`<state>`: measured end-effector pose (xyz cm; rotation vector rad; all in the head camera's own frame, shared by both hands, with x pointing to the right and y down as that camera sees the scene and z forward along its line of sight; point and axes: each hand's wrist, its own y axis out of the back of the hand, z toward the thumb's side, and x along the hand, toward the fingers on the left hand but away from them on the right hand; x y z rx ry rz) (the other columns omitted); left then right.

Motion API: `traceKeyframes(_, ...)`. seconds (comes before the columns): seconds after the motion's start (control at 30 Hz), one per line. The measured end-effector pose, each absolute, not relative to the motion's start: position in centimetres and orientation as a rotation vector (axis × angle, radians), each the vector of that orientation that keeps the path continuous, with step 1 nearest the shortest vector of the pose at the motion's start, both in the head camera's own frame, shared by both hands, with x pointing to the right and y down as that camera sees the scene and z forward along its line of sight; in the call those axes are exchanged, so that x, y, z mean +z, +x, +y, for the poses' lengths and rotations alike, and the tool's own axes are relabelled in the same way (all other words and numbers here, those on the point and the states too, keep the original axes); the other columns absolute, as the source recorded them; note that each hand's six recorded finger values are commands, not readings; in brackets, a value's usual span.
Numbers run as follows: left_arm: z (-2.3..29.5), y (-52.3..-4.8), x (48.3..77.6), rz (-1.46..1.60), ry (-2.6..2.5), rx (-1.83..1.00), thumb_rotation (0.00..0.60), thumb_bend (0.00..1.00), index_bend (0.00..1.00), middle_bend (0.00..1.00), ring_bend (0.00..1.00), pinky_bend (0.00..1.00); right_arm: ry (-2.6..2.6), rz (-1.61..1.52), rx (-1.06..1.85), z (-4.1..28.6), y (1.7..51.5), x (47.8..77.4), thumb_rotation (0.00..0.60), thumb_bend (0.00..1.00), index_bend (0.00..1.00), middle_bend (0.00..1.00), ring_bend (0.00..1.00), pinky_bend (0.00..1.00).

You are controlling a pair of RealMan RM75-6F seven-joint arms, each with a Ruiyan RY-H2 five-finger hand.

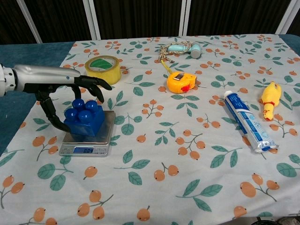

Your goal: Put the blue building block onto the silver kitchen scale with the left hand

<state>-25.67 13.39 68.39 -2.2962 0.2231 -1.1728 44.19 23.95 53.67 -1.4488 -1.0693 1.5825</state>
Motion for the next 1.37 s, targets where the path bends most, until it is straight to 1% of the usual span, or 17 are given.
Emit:
traceKeyframes(0.07,13.1,-25.6,68.0,0.254,-2.308,-1.168,0.600,0.00,0.02,0.11,0.02,0.22,-1.449,-1.069,1.582,24.0,44.2,53.7,0.600,0.21,0.00,0.00,0.07,0.18)
traceKeyframes(0.17,11.8,-25.5,66.6,0.359,-2.308,-1.119,0.600,0.00,0.02,0.12,0.02,0.21,-1.449,-1.069,1.584,24.0,44.2,53.7,0.600,0.21,0.00,0.00,0.07,0.18)
traceKeyframes(0.3,9.5,-26.2,63.7,0.514,-2.260,-1.034,0.600,0.01,0.02,0.13,0.02,0.21,-1.449,-1.067,1.584,24.0,44.2,53.7,0.600,0.21,0.00,0.00,0.07,0.18)
traceKeyframes(0.47,8.2,-28.8,60.5,0.598,-2.167,-1.008,0.600,0.01,0.08,0.16,0.03,0.21,-1.444,-1.071,1.584,24.0,44.2,53.7,0.600,0.21,0.00,0.00,0.07,0.18)
traceKeyframes(0.57,8.2,-31.2,58.4,0.636,-2.083,-1.015,0.600,0.01,0.08,0.16,0.03,0.21,-1.444,-1.068,1.585,24.0,44.2,53.7,0.600,0.21,0.00,0.00,0.07,0.18)
traceKeyframes(0.63,8.8,-32.9,57.4,0.654,-2.037,-1.032,0.600,0.01,0.07,0.16,0.03,0.20,-1.443,-1.066,1.585,24.0,44.1,53.7,0.600,0.21,0.00,0.00,0.07,0.18)
traceKeyframes(0.77,11.2,-36.2,55.9,0.685,-1.934,-1.089,0.600,0.01,0.05,0.15,0.03,0.18,-1.443,-1.064,1.582,24.1,44.0,53.7,0.600,0.21,0.00,0.00,0.07,0.18)
traceKeyframes(1.0,17.3,-42.6,53.7,0.795,-1.677,-1.280,0.600,0.01,0.06,0.14,0.03,0.15,-1.444,-1.059,1.573,24.1,43.7,53.6,0.600,0.21,0.00,0.00,0.07,0.18)
traceKeyframes(1.13,20.5,-45.3,53.3,0.893,-1.632,-1.382,0.600,0.01,0.06,0.15,0.03,0.15,-1.446,-1.055,1.572,24.1,43.6,53.6,0.600,0.21,0.00,0.00,0.07,0.18)
traceKeyframes(1.27,22.2,-46.9,53.7,0.962,-1.646,-1.440,0.600,0.01,0.05,0.14,0.03,0.15,-1.445,-1.059,1.575,24.1,43.7,53.6,0.600,0.21,0.00,0.00,0.07,0.18)
traceKeyframes(1.37,22.6,-47.4,53.8,0.973,-1.656,-1.456,0.600,0.01,0.05,0.14,0.03,0.15,-1.445,-1.058,1.572,24.1,43.7,53.6,0.600,0.21,0.00,0.00,0.07,0.18)
